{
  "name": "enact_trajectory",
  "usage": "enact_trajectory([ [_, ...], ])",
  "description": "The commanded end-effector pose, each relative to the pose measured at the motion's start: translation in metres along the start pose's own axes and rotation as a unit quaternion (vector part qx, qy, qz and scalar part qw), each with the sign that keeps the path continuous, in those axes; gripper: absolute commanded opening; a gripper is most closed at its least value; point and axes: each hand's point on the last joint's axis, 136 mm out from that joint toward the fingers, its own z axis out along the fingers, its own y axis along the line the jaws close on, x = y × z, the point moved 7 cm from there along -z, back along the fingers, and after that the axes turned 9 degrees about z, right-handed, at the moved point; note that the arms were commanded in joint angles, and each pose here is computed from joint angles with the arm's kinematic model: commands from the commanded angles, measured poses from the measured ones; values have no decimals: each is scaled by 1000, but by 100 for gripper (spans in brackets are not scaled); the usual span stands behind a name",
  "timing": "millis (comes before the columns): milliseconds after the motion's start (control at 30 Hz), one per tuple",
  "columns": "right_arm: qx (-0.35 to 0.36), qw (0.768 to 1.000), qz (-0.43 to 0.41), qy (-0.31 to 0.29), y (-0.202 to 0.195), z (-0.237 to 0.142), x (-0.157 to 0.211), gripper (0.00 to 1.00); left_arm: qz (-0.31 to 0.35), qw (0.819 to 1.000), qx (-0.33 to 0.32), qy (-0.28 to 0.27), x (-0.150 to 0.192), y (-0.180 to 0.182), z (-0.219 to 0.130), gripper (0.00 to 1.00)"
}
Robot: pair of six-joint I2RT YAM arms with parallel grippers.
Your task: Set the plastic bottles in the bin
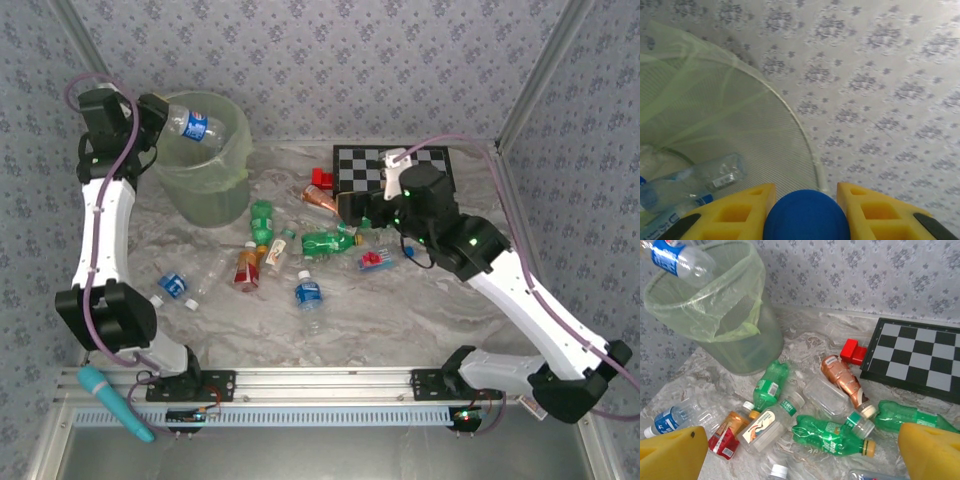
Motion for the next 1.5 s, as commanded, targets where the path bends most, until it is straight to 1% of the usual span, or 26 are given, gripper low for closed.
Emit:
enact_trajectory([
  [0, -9, 1000, -9, 26, -9, -1, 7, 99, 8, 999, -17, -31, -16, -1, 4, 33],
  [33, -9, 1000, -8, 26, -11, -1, 6, 99, 9, 999, -20, -30, -17, 0, 6, 36],
  [67, -9, 1000, -7, 25, -12, -1, 6, 99, 8, 999, -22, -26, -17, 1, 9, 44],
  [167, -8, 1000, 0, 23, -15, 1, 5, 99, 11, 999, -32, -18, -18, 1, 11, 77],
  [200, -8, 1000, 2, 23, -15, 2, 5, 99, 13, 999, -37, -16, -19, 1, 10, 85],
  [233, -7, 1000, 5, 23, -15, 4, 5, 99, 13, 999, -40, -16, -19, 1, 9, 89],
  [267, -5, 1000, 7, 23, -16, 6, 5, 99, 17, 999, -43, -15, -20, 0, 8, 99],
  [433, 3, 999, 18, 27, -18, 17, 6, 99, 37, 998, -44, -13, -22, -6, -6, 100],
  [533, 11, 999, 26, 34, -21, 25, 9, 99, 40, 999, -32, -7, -18, -10, -15, 100],
  [700, 24, 998, 27, 54, -24, 39, 18, 99, 60, 998, -14, 11, -2, -19, -32, 100],
  [800, 56, 996, 31, 66, -27, 46, 28, 99, 78, 997, -4, 27, 11, -26, -43, 100],
  [867, 65, 995, 27, 76, -25, 50, 37, 99, 93, 995, -1, 37, 18, -29, -49, 100],
  [1067, 64, 990, 34, 123, -9, 64, 78, 99, 136, 987, 7, 82, 42, -38, -66, 100],
  [1200, 59, 985, 23, 160, 6, 74, 111, 99, 155, 981, 27, 115, 70, -44, -75, 100],
  [1267, 65, 980, 13, 190, 7, 81, 137, 100, 170, 976, 37, 131, 84, -47, -80, 100],
  [1467, 61, 966, 25, 248, 13, 98, 188, 90, 198, 966, 41, 164, 115, -44, -98, 100],
])
